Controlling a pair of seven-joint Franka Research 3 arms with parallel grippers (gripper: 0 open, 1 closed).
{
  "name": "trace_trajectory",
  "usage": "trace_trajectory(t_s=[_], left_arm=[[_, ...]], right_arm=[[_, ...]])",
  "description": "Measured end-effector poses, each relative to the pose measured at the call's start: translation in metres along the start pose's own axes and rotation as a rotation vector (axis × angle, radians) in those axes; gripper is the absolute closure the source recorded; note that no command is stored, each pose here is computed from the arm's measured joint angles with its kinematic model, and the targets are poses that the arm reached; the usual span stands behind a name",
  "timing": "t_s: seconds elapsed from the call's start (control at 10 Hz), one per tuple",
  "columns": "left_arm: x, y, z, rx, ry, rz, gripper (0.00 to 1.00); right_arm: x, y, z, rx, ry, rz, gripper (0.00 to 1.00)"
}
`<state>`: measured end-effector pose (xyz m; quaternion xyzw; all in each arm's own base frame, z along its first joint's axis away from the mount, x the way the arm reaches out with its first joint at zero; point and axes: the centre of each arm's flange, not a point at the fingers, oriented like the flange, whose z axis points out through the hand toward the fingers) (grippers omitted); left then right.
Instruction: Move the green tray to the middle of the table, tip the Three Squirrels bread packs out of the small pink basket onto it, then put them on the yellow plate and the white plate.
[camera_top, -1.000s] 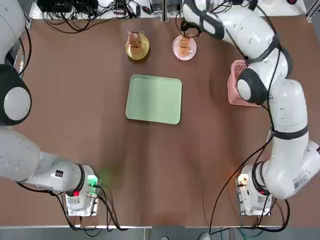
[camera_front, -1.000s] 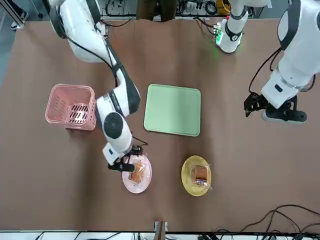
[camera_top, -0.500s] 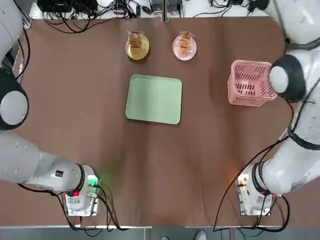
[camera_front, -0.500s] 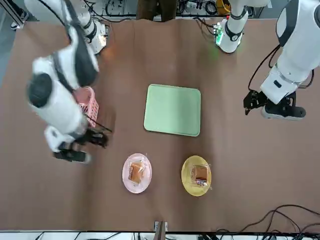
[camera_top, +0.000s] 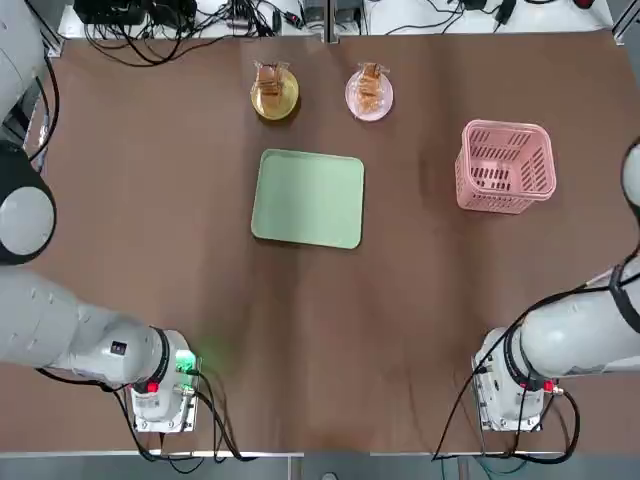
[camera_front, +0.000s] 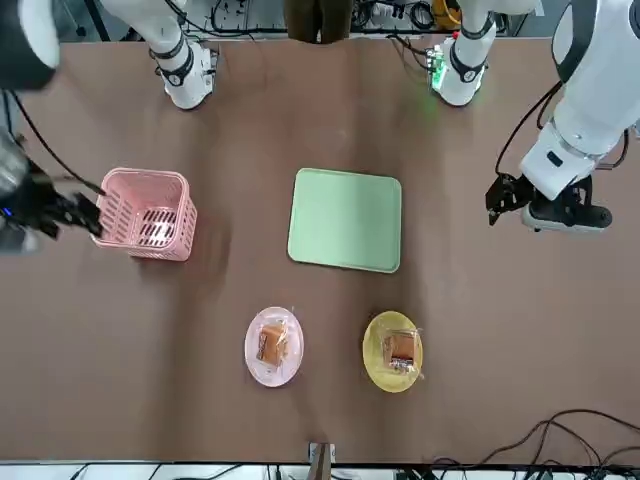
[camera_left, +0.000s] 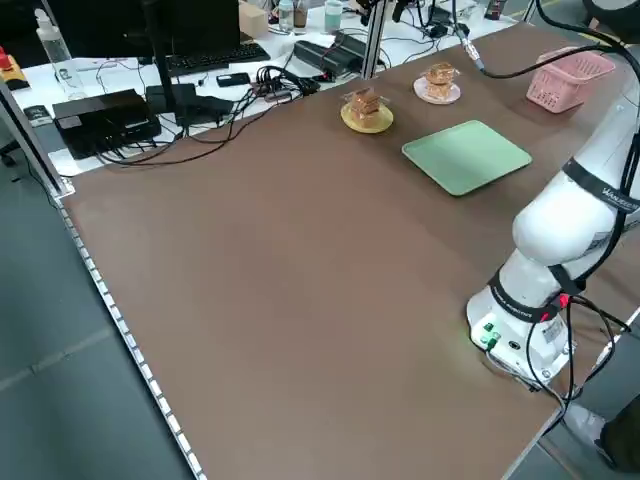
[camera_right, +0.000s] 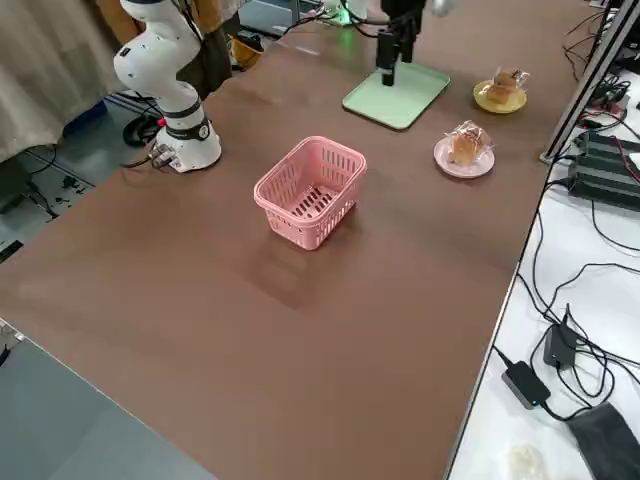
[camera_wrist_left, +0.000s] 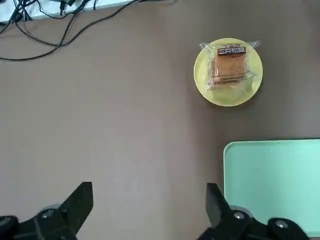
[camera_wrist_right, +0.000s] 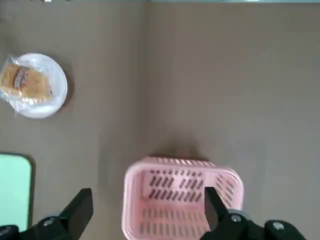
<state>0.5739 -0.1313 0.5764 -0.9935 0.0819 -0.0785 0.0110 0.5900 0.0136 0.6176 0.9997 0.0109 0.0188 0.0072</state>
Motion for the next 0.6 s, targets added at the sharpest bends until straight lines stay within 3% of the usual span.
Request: trace_trajectory(t_s=[0.2, 0.6], left_arm=[[0.001, -0.002, -0.010, 0.000, 0.007, -0.006, 0.00], [0.003, -0.005, -0.016, 0.001, 0.015, -0.011, 0.00]], right_arm=[[-0.033, 0.018, -0.014, -0.003, -0.071, -0.006, 0.01], [-0.035, 0.024, -0.006, -0.001, -0.093, -0.021, 0.01]])
